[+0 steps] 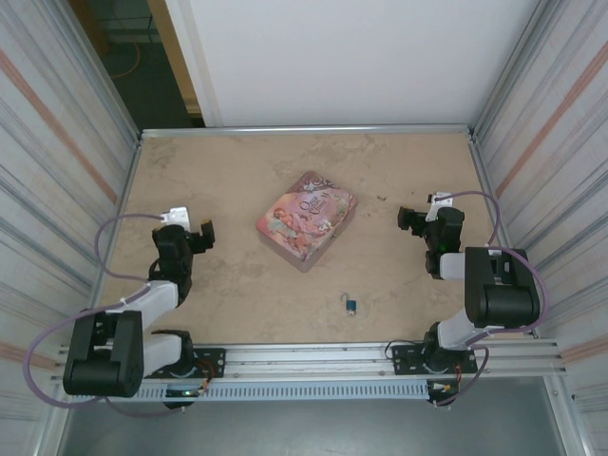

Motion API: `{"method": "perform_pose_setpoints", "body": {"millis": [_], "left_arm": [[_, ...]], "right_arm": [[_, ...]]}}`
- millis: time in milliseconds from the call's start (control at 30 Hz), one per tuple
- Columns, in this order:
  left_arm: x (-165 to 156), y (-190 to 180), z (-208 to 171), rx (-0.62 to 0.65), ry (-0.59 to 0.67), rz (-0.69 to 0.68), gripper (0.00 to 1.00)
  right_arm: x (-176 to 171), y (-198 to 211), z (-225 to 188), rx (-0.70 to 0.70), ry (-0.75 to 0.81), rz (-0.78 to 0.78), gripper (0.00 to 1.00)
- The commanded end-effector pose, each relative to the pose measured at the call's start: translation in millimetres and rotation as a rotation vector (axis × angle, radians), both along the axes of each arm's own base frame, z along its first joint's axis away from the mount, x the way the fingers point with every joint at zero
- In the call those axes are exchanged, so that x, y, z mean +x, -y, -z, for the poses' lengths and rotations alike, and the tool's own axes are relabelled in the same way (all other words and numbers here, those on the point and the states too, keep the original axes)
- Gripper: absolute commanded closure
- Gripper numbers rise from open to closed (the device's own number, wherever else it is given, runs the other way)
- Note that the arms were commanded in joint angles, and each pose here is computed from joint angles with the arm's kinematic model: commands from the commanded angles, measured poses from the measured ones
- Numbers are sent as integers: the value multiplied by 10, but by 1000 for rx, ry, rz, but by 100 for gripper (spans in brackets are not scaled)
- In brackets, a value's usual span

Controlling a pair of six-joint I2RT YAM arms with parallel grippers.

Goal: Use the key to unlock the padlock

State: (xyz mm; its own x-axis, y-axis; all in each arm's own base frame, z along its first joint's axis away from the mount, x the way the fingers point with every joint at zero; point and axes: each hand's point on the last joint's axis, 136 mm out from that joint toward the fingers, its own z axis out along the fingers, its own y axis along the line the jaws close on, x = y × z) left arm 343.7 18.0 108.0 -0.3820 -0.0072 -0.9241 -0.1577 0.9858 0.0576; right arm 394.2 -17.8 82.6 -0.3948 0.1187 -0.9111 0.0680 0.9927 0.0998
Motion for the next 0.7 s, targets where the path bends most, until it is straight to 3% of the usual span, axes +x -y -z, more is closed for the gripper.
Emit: {"method": "perform_pose_setpoints", "body": {"millis": [0,433,667], "left_arm": [[128,74,-199,9,102,67,1],[280,77,36,-29,164,114,1],[494,157,156,-29,8,156,1]], "right_arm": [[3,-20,17,-7,-7,-8,1],[2,-17,17,-7,-6,-7,1],[8,-17,15,-6,-7,-7,1]]}}
